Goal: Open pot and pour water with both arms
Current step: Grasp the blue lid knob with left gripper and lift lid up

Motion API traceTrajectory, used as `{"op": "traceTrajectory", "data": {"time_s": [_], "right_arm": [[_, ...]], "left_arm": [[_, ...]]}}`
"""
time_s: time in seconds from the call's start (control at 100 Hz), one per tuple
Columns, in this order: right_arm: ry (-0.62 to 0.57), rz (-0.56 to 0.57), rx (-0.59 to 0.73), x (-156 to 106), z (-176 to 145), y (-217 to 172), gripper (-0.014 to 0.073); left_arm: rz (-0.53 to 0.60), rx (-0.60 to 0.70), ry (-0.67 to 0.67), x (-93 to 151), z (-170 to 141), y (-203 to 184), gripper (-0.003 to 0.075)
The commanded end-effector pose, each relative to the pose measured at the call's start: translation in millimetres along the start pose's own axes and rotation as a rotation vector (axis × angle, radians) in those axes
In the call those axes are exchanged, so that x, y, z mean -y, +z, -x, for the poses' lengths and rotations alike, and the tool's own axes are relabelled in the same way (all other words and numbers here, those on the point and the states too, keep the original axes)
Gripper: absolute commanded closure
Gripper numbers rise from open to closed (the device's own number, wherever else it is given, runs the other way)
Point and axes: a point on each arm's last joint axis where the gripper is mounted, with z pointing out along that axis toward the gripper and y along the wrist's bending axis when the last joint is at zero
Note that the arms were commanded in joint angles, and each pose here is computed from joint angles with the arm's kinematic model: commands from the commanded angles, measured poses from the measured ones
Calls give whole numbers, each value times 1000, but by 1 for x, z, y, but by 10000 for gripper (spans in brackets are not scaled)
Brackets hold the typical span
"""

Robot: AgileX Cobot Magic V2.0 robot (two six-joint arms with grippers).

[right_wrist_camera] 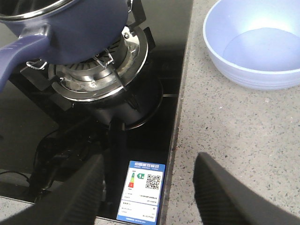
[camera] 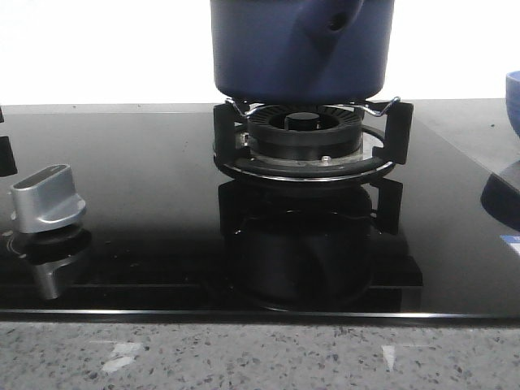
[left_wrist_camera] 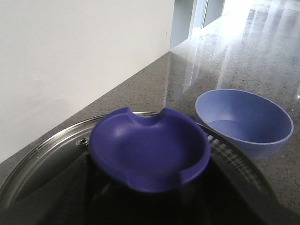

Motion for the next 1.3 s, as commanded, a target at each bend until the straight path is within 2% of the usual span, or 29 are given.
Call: {"op": "traceTrajectory", "data": {"time_s": [0.0,0.19,0.53,0.74,0.83,0.95,1.02,1.29], "right_arm": [[-5,16,75,-3,13,-4,213],[-5,16,75,-3,13,-4,213],[-5,16,72,-3,13,-4,213],[-5,16,69,-3,12,-4,213],[-5,16,69,-3,12,-4,213],[-5,16,69,-3,12,-4,213],[-5,16,68,-3,12,-4,213],[-5,16,62,-3,12,-4,213]], "left_arm": [[-6,110,-6,9,32,-10,300],[-8,110,-5,9,32,-10,313],[-45,116,-3,12,33,-10,500],[-47,116,-3,12,33,-10,502],[-47,116,-3,12,33,-10,471],[-47,116,-3,12,33,-10,342],[-47,116,-3,12,33,-10,295],[-33,128,-20,11,34,-10,273]]}}
